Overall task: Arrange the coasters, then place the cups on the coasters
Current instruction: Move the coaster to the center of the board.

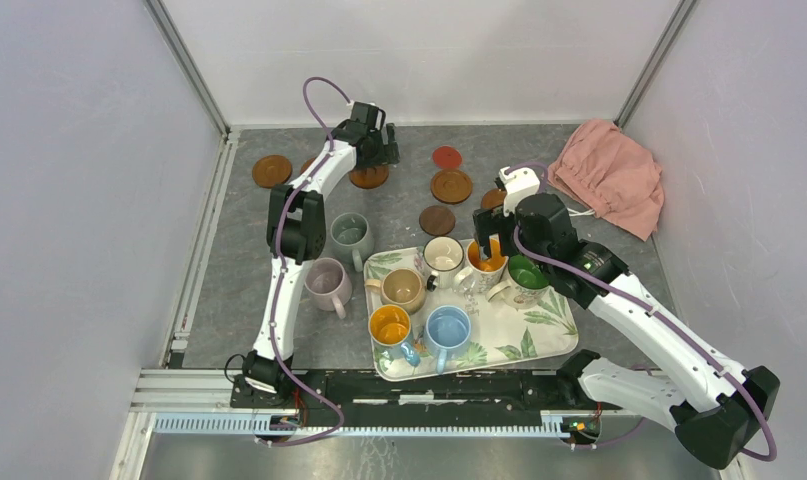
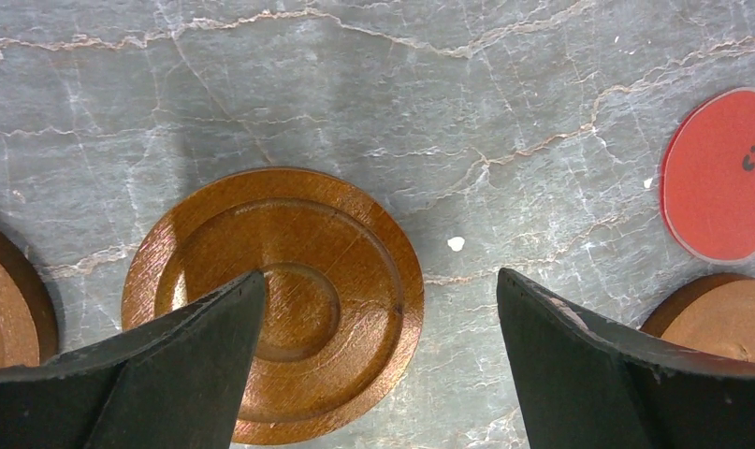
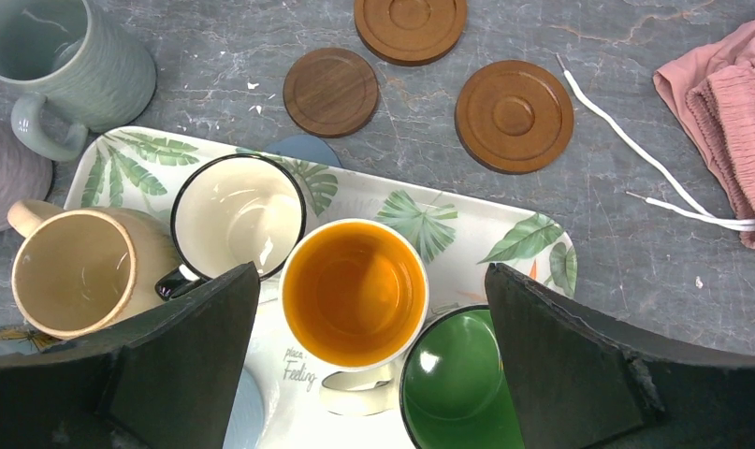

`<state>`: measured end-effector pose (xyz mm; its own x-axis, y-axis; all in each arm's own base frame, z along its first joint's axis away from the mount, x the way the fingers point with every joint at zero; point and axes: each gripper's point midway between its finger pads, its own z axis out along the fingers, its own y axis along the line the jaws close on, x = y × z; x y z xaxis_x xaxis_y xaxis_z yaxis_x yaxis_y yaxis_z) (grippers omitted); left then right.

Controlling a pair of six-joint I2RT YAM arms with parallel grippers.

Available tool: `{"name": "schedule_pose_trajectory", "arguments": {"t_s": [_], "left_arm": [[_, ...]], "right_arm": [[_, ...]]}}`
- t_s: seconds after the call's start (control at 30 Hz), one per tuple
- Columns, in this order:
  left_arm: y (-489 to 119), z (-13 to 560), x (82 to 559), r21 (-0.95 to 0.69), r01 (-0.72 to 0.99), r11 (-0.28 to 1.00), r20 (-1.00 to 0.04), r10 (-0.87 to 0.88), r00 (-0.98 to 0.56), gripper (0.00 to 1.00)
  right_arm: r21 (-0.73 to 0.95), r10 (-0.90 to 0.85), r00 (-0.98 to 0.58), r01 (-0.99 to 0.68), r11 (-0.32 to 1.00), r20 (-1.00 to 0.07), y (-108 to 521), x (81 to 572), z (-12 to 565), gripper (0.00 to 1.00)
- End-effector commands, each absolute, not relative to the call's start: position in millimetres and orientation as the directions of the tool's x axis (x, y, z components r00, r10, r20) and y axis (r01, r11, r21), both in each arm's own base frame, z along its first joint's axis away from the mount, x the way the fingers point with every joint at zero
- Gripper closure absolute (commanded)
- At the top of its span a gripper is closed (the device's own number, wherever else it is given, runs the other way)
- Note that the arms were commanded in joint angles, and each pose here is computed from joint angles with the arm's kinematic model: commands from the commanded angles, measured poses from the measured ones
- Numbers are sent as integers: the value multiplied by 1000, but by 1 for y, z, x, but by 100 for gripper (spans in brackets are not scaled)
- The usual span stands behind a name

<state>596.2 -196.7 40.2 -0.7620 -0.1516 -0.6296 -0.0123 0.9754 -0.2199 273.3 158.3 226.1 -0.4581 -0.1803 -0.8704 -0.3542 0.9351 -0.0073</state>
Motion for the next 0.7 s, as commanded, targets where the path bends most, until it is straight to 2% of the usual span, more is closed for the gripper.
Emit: {"name": "schedule_pose_trajectory", "arguments": {"t_s": [0.0, 0.2, 0.47, 0.67], "left_arm": [[-194, 31, 599, -205, 39, 978, -625, -100, -774, 0], [-196, 50, 604, -210, 55, 976, -651, -98, -753, 0], [-202, 111, 614, -238, 82, 968, -727, -122, -676, 0], [-225, 134, 601, -239, 123, 963, -746, -101, -659, 0]], "right_arm": [[-25, -177, -435, -333, 943, -883, 152, 276, 237, 2], [-20, -176, -436, -340, 940, -883, 154, 276, 239, 2], [-18, -170, -422, -341, 940, -891, 153, 275, 248, 2], [-12, -165, -421, -342, 940, -892, 153, 274, 247, 2]]}}
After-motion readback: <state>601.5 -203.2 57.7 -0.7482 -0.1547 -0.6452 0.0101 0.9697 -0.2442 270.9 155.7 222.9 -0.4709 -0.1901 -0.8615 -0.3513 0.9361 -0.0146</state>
